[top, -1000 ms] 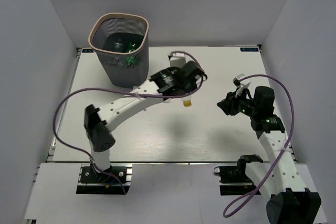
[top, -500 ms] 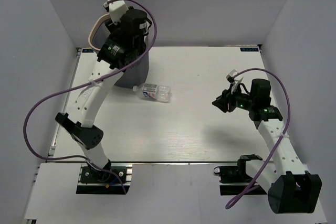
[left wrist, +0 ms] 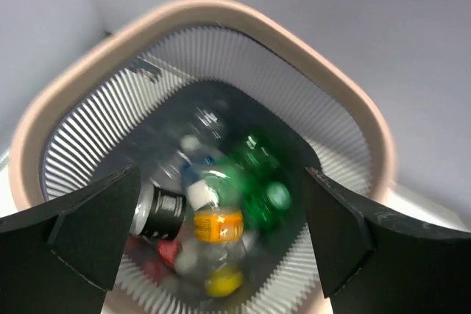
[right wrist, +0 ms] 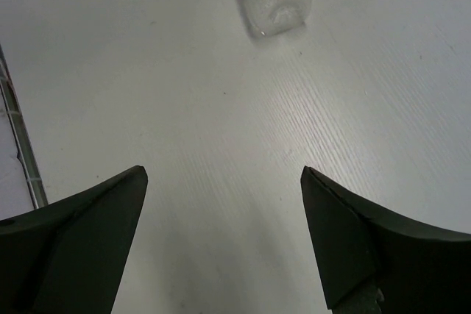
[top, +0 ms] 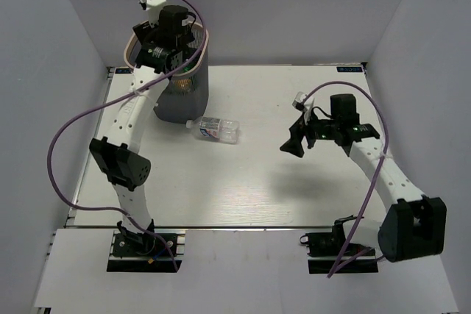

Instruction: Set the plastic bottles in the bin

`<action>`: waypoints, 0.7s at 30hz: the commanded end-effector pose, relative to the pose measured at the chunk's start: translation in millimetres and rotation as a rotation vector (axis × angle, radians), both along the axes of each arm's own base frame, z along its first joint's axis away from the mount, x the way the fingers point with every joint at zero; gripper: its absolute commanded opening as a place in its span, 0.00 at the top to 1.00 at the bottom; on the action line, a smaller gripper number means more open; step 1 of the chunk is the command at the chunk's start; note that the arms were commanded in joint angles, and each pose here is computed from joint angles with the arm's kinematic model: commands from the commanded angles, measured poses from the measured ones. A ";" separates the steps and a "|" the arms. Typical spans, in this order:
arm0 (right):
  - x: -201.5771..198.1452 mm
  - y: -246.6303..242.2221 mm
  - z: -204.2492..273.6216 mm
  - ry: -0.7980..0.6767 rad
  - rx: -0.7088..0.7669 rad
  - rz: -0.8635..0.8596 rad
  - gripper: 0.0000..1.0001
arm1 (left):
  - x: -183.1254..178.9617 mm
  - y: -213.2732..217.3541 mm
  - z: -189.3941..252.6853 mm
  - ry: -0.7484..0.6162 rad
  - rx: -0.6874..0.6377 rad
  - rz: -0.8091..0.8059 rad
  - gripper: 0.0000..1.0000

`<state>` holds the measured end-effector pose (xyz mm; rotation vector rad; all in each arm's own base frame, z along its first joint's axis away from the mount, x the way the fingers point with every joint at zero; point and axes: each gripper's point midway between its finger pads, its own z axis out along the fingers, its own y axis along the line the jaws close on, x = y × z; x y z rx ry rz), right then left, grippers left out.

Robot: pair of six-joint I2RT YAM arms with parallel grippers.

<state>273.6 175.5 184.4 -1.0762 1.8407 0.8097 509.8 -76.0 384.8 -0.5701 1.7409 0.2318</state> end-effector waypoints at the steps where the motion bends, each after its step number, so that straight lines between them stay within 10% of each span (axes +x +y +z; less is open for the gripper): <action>1: 12.1 28.0 16.1 -0.121 -0.002 0.152 0.10 | -46.0 -23.3 78.9 -0.161 -0.097 -0.235 0.00; 8: 40.9 87.5 -5.4 -0.293 -0.023 0.385 0.10 | -181.6 -119.3 55.5 -0.184 -0.156 -1.068 0.00; 21: 124.9 163.0 -76.7 -0.234 -0.151 0.348 0.10 | -345.0 -45.6 -114.4 0.127 -0.404 -0.912 0.00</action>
